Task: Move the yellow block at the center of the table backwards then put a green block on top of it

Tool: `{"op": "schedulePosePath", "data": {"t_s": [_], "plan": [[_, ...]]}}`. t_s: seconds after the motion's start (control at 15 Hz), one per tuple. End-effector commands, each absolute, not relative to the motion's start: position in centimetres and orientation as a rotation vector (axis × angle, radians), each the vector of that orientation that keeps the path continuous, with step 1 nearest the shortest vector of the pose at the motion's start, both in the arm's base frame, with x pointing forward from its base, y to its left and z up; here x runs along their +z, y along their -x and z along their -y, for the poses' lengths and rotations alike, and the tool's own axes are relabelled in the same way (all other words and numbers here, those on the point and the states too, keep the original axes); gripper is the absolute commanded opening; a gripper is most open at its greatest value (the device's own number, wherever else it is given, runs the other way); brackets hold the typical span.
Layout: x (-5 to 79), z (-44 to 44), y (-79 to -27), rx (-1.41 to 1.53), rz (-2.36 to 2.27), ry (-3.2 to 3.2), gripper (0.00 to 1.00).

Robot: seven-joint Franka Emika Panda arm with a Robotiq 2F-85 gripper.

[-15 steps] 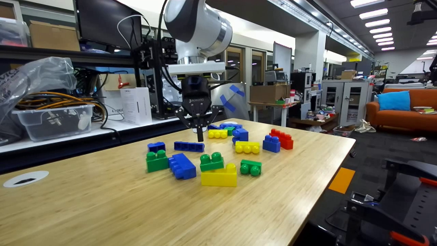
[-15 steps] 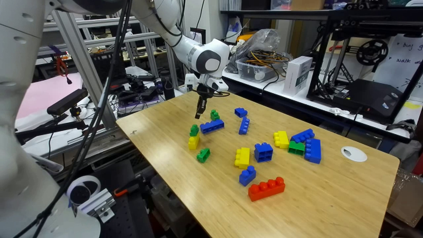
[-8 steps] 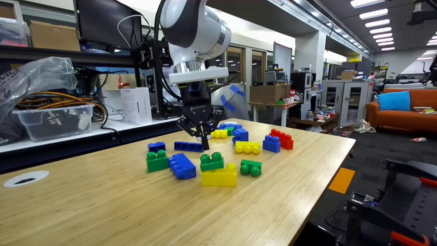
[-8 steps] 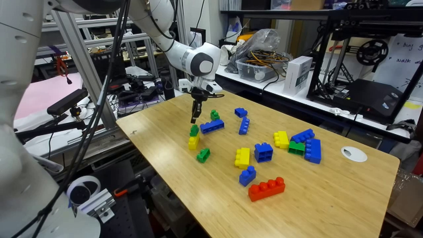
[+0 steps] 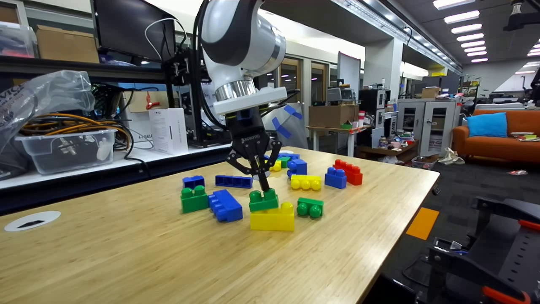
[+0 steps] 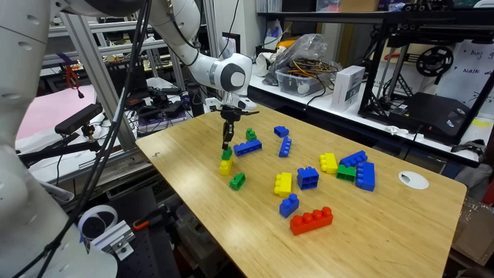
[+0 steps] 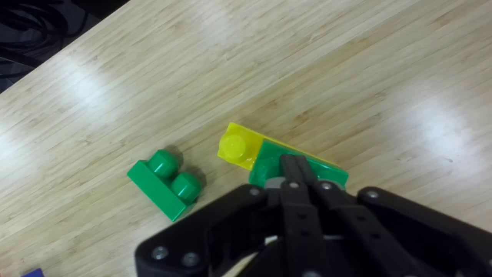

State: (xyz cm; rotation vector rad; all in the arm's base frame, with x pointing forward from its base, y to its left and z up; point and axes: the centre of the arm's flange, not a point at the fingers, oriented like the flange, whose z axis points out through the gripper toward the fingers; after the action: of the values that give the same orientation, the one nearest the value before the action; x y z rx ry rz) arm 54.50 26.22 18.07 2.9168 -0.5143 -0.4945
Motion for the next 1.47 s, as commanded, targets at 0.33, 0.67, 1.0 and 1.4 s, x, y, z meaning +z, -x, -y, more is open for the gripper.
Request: {"op": "schedulePosePath", "data": {"t_s": [0.33, 0.67, 1.0, 1.4], "plan": [[17.6, -25.3, -53.8, -0.467, 0.486, -2.868, 0.00], [17.2, -25.2, -53.6, -0.479, 0.486, -2.865, 0.00], [16.9, -25.4, -53.6, -0.471, 0.478, -2.861, 0.00], [15.7, -25.4, -54.0, -0.495, 0.458, -2.872, 0.00]]}}
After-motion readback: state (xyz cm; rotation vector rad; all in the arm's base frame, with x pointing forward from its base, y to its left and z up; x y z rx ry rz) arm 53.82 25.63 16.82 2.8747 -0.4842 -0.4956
